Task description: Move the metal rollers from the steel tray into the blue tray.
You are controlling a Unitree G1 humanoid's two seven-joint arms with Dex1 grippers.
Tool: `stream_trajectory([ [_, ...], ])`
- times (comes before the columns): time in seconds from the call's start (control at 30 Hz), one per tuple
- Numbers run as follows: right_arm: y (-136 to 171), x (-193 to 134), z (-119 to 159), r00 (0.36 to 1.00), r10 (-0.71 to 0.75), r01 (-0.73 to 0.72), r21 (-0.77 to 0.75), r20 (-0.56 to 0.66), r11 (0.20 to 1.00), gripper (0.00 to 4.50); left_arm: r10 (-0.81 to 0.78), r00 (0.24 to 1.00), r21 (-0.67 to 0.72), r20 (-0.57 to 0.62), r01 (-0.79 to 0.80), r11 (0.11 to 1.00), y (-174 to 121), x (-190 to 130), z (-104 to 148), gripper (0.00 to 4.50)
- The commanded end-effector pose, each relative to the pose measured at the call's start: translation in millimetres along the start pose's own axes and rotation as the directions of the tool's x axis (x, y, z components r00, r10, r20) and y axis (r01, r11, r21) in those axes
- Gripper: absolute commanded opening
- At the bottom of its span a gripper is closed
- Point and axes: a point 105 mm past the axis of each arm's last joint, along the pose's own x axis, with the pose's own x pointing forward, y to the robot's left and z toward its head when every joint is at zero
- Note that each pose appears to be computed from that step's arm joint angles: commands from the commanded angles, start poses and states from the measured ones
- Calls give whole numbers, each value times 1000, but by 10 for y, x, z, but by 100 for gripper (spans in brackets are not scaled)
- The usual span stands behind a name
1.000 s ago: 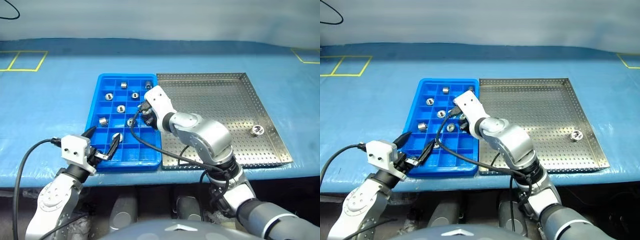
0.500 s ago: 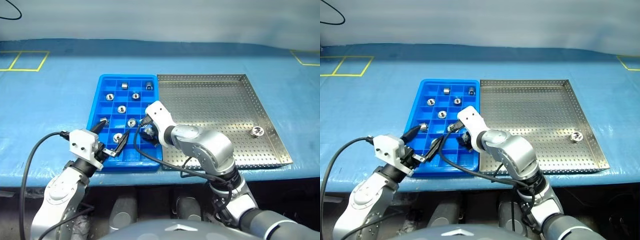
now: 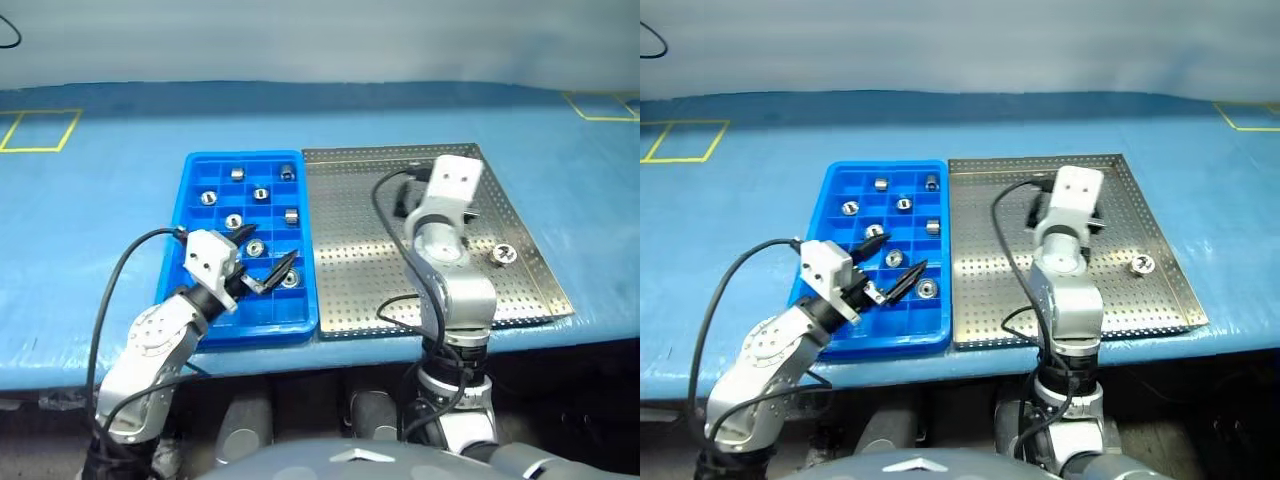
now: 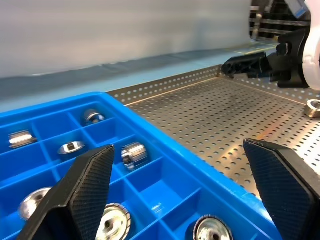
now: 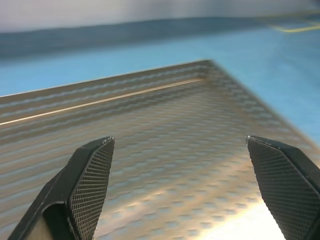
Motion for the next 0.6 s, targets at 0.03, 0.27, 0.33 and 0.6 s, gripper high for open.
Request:
stream_trajectory([
  [0.03,-237,71,49,977,-208,203,90,47,975,446,-42,998,7,48,42,999,-65,52,90,450],
  [0.27,-459,219,-258,905,-418,425,143,-78,894,446,-38,997,-1,60,38,999,-76,55,93,450],
  [0.33,-461,247,-304,900,-426,436,145,-94,888,446,-29,998,-6,61,30,1000,-78,37,91,450],
  [0.6,-261,302,-364,932,-346,360,171,-111,917,446,-4,998,-7,55,4,1000,-88,-30,84,450],
])
